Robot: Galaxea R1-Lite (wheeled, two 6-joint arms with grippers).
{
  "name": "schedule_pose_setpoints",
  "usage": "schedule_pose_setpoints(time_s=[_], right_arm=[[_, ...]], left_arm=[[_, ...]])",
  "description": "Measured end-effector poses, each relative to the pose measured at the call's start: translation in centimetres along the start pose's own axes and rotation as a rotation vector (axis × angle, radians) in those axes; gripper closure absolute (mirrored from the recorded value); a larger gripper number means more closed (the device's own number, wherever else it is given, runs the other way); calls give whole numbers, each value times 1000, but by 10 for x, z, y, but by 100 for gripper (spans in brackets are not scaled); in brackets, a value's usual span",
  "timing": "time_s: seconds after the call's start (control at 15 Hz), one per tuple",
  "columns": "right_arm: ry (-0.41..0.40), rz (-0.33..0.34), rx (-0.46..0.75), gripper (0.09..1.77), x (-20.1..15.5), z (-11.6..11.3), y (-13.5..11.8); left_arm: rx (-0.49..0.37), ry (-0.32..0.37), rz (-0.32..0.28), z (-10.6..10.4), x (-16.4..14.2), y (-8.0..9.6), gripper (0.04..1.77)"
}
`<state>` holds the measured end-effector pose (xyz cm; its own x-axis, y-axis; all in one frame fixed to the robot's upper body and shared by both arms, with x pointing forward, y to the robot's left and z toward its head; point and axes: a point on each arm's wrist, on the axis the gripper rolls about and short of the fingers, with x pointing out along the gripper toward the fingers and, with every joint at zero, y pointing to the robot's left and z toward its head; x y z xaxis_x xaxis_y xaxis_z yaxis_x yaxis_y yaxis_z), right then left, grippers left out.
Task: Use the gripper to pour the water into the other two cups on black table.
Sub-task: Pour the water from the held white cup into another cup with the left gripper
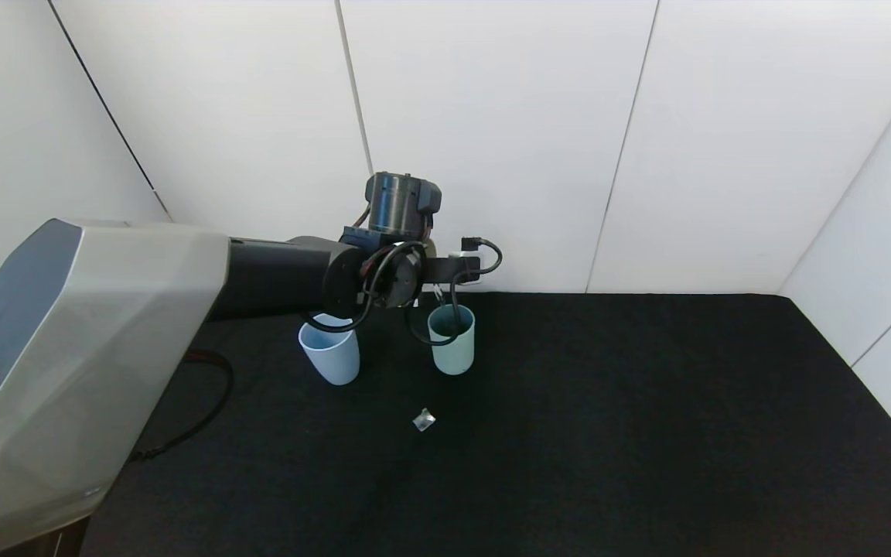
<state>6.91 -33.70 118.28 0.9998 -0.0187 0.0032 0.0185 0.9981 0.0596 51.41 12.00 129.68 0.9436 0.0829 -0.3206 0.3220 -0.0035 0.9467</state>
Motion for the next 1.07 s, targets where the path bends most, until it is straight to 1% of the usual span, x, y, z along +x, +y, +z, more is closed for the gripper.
schedule_pose_setpoints(time_s=[0.33, 0.6, 1.07], right_arm=[[0, 0, 0, 15, 0, 0, 0], [0, 0, 0, 15, 0, 0, 0], [0, 0, 0, 15, 0, 0, 0]], left_arm=[[41, 16, -1, 5, -3, -2, 53], [72, 15, 6, 7, -5, -2, 53], [124, 29, 23, 10, -10, 2, 53]])
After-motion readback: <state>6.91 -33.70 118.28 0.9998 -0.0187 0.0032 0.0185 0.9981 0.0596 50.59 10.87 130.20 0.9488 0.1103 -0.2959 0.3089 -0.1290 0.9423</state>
